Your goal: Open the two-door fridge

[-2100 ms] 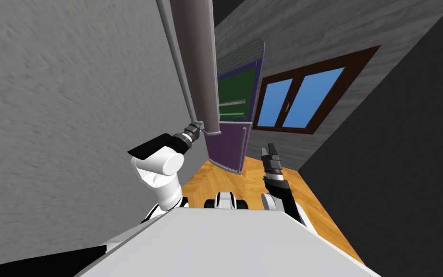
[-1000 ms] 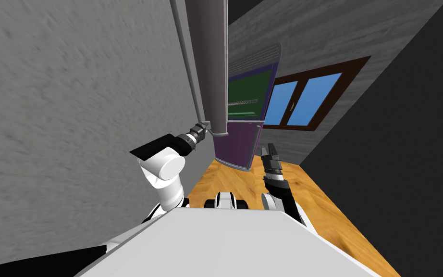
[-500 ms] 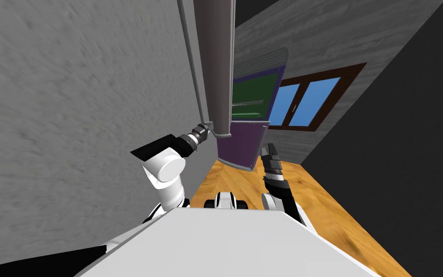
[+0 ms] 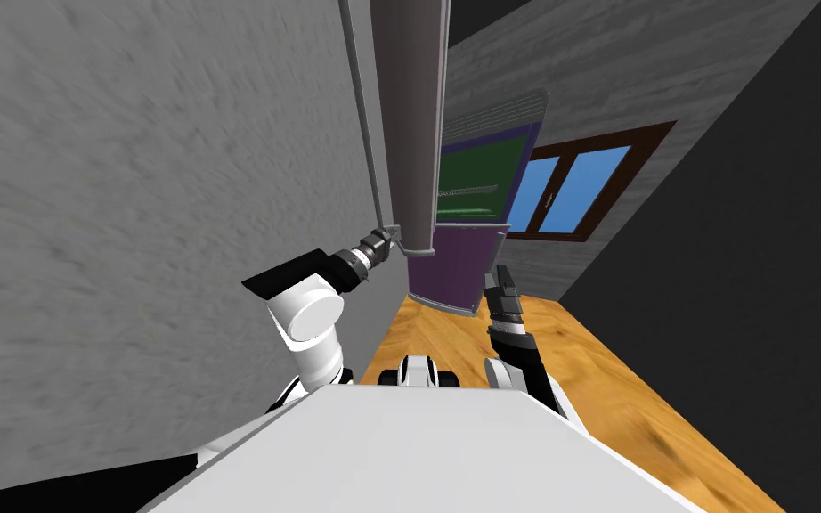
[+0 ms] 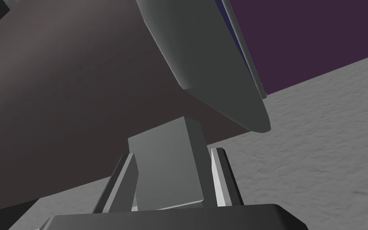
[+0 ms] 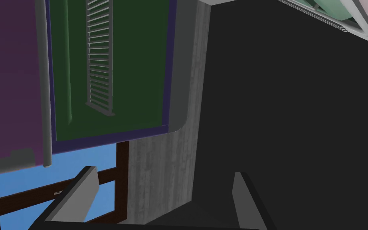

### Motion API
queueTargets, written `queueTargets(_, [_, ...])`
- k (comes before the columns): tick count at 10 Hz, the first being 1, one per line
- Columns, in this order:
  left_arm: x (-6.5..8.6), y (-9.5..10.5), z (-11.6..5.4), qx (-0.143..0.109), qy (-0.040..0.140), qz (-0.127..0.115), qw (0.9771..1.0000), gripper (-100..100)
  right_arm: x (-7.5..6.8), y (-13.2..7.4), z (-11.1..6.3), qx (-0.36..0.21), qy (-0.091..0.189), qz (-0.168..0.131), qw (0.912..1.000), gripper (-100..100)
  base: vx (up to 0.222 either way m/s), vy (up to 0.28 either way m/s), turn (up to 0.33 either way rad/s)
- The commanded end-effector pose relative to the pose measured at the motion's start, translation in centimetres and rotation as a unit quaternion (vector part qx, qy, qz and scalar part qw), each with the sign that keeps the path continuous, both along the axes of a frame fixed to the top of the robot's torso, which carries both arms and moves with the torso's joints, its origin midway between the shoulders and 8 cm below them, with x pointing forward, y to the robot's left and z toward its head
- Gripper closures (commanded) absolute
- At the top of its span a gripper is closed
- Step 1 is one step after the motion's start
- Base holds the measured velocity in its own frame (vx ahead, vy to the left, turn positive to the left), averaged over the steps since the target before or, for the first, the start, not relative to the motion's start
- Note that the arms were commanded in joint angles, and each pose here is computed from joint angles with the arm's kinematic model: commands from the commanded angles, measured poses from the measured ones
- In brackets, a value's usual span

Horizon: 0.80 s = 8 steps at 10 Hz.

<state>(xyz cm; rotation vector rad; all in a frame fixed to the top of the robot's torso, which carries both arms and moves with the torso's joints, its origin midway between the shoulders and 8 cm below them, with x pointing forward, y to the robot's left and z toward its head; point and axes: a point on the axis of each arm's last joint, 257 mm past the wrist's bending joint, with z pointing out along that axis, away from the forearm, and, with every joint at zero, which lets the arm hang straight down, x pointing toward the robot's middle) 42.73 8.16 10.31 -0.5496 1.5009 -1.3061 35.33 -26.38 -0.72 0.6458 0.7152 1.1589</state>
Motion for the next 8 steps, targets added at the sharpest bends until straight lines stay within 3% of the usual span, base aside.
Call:
queueTargets(1, [0.0,-0.2,1.2,0.000,0.000,-0.004,1.0000,-100,0.0,0.0,0.0,0.000,0.000,0.000,1.0000,0,-0.016,-0.022,0.088])
queueTargets(8, [-0.6,-0.9,4.4,-0.001,0.001,-0.022,0.9998,-100,0.0,0.0,0.0,0.000,0.000,0.000,1.0000,0,0.010,-0.028,0.058])
